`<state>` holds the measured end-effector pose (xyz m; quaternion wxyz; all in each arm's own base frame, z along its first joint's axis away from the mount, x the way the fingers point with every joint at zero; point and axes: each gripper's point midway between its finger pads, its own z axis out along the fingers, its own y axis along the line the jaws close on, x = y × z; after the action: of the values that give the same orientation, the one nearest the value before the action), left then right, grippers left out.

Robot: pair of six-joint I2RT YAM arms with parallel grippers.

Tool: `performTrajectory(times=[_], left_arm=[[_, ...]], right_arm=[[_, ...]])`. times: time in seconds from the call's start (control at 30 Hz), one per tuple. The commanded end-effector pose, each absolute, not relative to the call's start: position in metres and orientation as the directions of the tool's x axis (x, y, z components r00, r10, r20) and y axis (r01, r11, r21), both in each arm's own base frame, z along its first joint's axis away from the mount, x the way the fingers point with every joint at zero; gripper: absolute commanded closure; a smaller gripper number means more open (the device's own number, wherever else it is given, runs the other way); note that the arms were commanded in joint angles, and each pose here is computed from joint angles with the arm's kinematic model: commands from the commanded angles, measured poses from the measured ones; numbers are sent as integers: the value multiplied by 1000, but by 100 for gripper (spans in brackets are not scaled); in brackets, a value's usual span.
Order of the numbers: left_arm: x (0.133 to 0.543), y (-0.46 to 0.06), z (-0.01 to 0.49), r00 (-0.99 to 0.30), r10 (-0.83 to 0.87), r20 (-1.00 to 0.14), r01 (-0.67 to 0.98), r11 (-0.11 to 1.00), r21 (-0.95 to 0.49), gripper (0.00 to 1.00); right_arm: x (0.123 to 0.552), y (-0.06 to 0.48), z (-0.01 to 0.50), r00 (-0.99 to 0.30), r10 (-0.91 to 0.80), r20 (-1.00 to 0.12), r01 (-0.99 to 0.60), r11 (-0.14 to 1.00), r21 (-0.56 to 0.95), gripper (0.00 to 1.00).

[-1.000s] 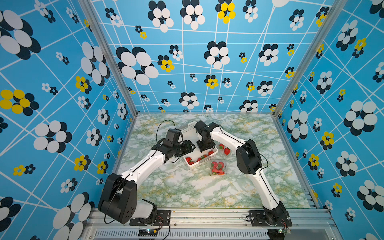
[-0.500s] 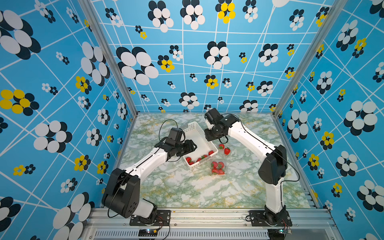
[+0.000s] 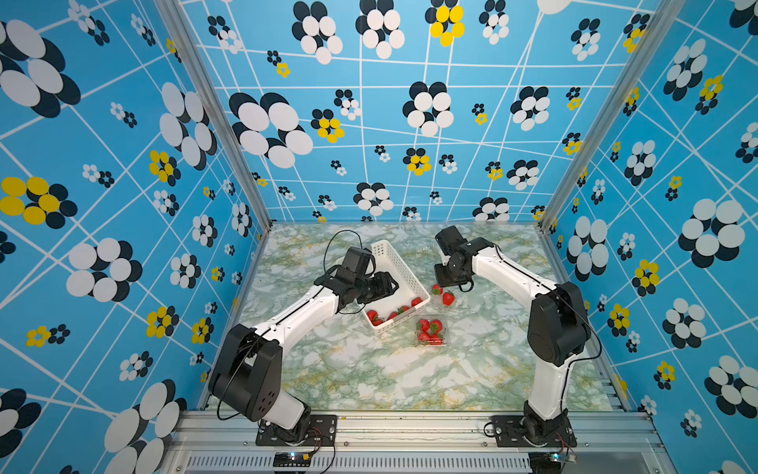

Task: Pack strawberries into containers
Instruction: Place the strawberry in the packing box.

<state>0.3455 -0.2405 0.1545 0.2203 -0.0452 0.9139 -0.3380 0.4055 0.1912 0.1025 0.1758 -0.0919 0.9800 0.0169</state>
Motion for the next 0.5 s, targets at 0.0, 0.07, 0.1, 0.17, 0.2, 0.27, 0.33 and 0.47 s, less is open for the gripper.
performTrajectory(times=[0.0,0.07,0.1,0.17,0.2,0.27,0.33,0.47], left_arm=[[348,-242,157,-897,-217,-385,79,778,-623,35],[347,-242,156,-899,-216,-382,78,778,-623,35],[347,-242,156,-899,-214,-382,80,778,-623,35],[347,-242,156,-899,-214,-382,79,778,-623,35],[347,-242,156,-899,-214,-382,80,778,-623,35],[347,-242,156,-899,-213,-382,80,778,-623,35],[347,-242,155,-899,-213,-381,80,778,-623,35],[347,-242,154,-899,-215,-381,78,779,-623,35]], right_arm=[[409,189,77,-936,-151,-317,-162,987,8,68],[409,187,66,-943,-148,-299,-156,988,2,68],[409,186,61,-945,-148,-291,-154,988,-2,68],[410,185,54,-949,-146,-280,-151,989,-4,67],[410,185,53,-949,-144,-280,-149,989,-4,67],[411,184,49,-950,-144,-276,-148,989,-6,67],[411,184,47,-952,-144,-270,-148,989,-7,66],[409,183,44,-955,-149,-257,-151,988,-10,60]])
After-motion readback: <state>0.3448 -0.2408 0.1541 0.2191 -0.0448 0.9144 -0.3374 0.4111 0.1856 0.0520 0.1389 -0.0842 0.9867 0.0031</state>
